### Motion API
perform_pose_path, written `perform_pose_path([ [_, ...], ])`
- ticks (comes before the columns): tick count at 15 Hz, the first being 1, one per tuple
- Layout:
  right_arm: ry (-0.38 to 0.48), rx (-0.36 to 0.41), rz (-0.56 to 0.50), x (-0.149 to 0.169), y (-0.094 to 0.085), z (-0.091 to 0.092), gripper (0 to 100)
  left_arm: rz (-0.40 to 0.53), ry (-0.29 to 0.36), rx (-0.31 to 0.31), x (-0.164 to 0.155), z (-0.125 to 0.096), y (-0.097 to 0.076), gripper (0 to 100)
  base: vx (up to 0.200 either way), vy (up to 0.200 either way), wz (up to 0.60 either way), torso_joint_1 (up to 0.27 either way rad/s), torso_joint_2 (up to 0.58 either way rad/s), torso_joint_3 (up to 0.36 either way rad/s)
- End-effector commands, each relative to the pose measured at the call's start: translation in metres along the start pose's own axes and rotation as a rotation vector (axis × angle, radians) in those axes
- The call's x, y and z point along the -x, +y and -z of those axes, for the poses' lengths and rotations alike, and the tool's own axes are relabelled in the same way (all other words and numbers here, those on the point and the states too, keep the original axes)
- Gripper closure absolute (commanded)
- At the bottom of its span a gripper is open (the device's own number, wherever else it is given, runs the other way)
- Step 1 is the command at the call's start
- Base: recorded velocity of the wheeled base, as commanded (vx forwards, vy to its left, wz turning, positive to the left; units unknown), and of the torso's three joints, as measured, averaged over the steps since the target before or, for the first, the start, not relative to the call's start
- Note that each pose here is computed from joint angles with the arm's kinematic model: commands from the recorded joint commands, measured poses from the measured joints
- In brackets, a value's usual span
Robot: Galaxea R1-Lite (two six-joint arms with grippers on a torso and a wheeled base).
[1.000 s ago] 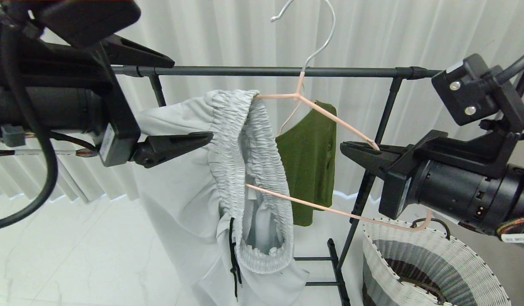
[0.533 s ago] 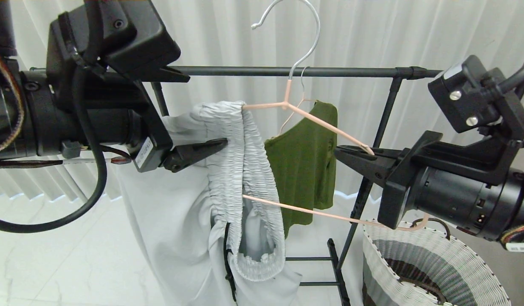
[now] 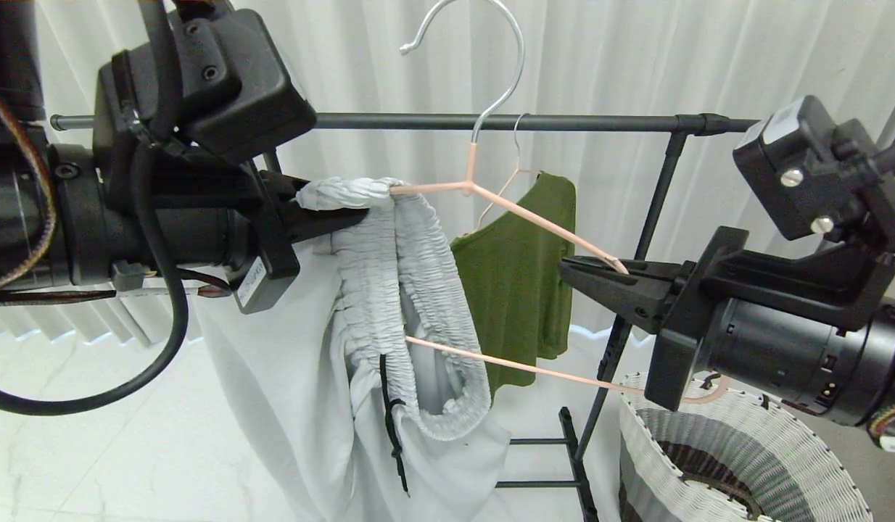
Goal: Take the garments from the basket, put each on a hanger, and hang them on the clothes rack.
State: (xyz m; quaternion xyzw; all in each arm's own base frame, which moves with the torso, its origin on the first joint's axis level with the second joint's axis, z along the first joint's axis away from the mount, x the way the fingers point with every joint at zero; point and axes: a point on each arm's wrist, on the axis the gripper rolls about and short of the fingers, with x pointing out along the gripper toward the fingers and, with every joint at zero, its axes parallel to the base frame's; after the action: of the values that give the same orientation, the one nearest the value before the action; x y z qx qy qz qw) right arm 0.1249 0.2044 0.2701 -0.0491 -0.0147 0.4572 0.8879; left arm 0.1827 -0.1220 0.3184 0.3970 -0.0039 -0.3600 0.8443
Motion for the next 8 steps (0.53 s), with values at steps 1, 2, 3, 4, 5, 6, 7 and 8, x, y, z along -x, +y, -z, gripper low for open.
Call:
perform_pose_path([
  [1, -0.001, 0.0, -0.004, 0.0, 0.001, 0.0, 100, 0.004, -0.001, 0.0, 0.0, 0.0, -0.001, 100, 0.0, 0.0, 0.0, 0.0, 0.0, 0.0],
  [2, -0.004, 0.0, -0.002, 0.001, 0.001, -0.001, 100, 0.006, 0.001, 0.0, 0.0, 0.001, -0.002, 100, 0.0, 0.0, 0.0, 0.0, 0.0, 0.0],
  [3, -0.002, -0.001, -0.002, 0.001, 0.001, -0.001, 100, 0.007, 0.002, 0.0, 0.0, 0.002, -0.002, 100, 0.0, 0.0, 0.0, 0.0, 0.0, 0.0],
  [4, -0.002, -0.001, -0.002, 0.001, 0.001, -0.001, 100, 0.008, 0.003, 0.001, 0.001, 0.002, -0.003, 100, 0.0, 0.0, 0.0, 0.0, 0.0, 0.0],
  [5, -0.004, -0.001, -0.001, 0.001, 0.001, -0.001, 100, 0.005, 0.002, -0.001, 0.002, 0.004, -0.005, 100, 0.0, 0.0, 0.0, 0.0, 0.0, 0.0],
  [6, -0.005, -0.002, -0.001, 0.001, 0.001, -0.001, 0, 0.002, 0.003, -0.001, 0.001, 0.005, -0.006, 100, 0.0, 0.0, 0.0, 0.0, 0.0, 0.0],
  [7, -0.003, -0.001, 0.004, 0.002, 0.001, -0.001, 0, -0.006, -0.004, -0.001, 0.001, 0.01, -0.01, 100, 0.0, 0.0, 0.0, 0.0, 0.0, 0.0],
  [8, -0.004, -0.002, 0.007, 0.003, 0.0, -0.001, 0, -0.016, -0.016, -0.003, -0.001, 0.013, -0.014, 100, 0.0, 0.0, 0.0, 0.0, 0.0, 0.0],
])
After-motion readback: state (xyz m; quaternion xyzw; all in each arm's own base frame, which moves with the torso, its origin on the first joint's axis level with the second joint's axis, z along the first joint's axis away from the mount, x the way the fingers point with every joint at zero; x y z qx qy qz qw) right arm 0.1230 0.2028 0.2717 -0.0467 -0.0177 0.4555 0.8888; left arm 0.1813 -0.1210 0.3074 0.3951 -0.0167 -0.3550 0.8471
